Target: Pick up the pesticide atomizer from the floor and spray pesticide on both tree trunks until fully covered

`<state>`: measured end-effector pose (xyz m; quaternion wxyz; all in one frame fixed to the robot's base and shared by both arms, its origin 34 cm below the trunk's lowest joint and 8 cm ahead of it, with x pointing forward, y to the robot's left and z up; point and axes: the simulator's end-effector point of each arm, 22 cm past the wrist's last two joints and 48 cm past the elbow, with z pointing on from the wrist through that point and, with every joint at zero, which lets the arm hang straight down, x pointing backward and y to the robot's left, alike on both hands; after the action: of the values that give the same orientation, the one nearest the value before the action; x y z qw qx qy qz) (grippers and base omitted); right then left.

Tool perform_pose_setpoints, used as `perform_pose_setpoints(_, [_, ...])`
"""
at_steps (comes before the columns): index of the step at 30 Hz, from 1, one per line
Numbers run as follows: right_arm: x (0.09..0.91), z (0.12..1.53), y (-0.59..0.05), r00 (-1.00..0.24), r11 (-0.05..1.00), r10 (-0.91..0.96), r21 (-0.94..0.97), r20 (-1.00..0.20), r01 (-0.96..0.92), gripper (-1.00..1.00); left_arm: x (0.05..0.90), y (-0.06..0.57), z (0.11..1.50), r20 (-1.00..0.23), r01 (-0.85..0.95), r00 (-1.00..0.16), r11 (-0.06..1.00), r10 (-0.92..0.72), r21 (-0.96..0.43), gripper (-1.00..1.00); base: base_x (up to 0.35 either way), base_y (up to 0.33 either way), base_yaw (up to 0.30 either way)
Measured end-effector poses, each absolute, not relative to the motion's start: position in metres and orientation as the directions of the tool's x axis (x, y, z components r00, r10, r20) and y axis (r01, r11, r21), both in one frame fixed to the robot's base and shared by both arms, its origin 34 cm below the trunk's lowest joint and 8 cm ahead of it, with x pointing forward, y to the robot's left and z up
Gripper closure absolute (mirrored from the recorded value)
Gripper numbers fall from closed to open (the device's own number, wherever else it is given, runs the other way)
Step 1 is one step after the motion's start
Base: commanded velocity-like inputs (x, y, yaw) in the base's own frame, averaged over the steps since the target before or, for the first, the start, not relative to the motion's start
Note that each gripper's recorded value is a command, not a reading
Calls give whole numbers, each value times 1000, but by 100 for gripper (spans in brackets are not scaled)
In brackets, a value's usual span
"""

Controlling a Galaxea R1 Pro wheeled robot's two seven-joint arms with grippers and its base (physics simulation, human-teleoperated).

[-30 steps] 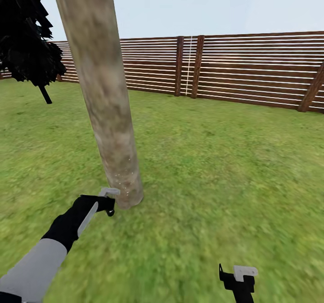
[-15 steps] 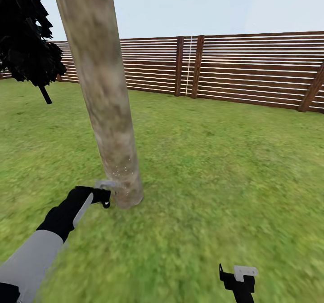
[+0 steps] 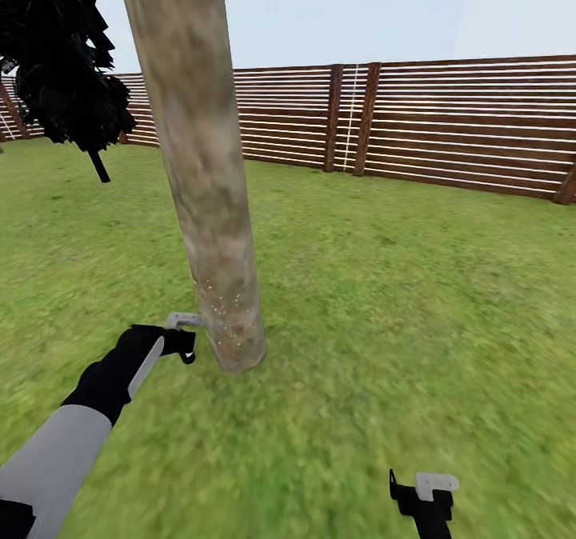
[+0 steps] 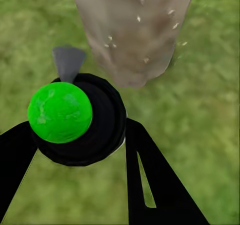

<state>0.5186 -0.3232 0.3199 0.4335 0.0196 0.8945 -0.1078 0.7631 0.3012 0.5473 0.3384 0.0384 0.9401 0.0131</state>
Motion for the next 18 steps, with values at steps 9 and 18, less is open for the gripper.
perform_pose_setpoints(9, [519,320,-324,-623,976,-59,-177,-780,129,-100,764,301,547,-637,60,-767,997,77,48,100,30,-124,0])
perform_pose_setpoints(18, [519,320,-324,-623,976,-59,-177,-780,129,-100,764,304,547,-638,54,-766,997,76,54,100,0,-274,0])
